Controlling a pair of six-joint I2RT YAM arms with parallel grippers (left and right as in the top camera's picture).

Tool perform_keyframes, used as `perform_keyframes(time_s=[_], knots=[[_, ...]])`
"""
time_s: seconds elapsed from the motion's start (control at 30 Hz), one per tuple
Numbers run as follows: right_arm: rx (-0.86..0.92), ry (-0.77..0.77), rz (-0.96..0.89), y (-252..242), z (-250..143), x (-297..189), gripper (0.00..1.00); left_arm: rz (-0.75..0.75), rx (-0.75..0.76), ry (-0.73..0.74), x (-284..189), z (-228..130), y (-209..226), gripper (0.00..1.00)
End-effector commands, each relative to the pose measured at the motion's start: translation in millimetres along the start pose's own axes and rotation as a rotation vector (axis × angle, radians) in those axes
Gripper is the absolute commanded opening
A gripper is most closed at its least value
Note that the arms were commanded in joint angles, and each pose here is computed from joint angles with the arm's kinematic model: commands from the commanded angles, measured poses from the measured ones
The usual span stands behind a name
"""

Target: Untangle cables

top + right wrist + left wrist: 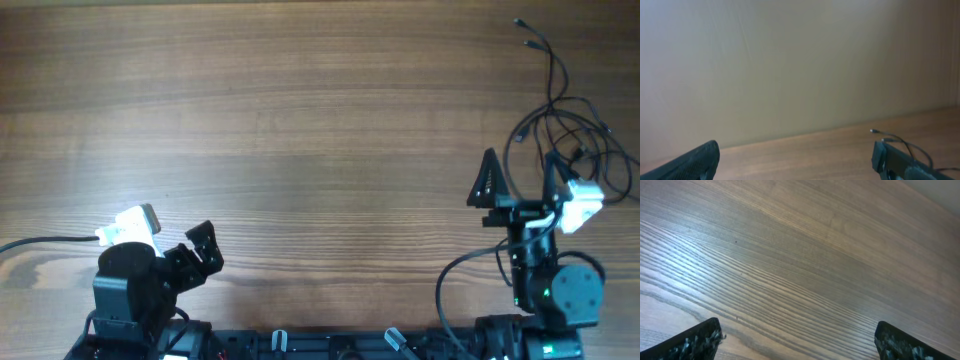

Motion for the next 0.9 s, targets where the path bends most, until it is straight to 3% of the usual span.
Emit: perform_keyframes(time_s=[0.0,0.2,0.4,0.53,0.87], knots=[[0.016,-0.088,0.009,-1.6,-23.2,-9.0,1.00,0.000,0.020,-0.003,-0.4,-0.4,0.6,1.00],[0.013,-0.223,0.014,-3.5,-52.1,-21.3,1.00,0.000,0.020,-0.003,-0.4,-0.4,0.6,1.00],[-0.134,-0.122,0.057,0.0,-67.6,-19.4,1.00,0.000,0.020,-0.004,-0.4,-0.4,0.5,1.00],[-0.232,0.110,0.155,4.5,-102.8,-20.1,1.00,0.000,0.020,-0.003,-0.4,-0.4,0.6,1.00],[-0.192,0.124,0.153,4.5,-104.3,-20.2,1.00,0.000,0.020,-0.004,-0.4,-0.4,0.5,1.00]])
Point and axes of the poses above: each gripper's point midway between its finger pads, its own x axis out along the fingers, its own y axis along the line the jaws close on, z = x × y, the point moved 10 cm from there along -x, back along the fingers, and after that the axes turned 11 degrees about -x, right-handed, at the moved point
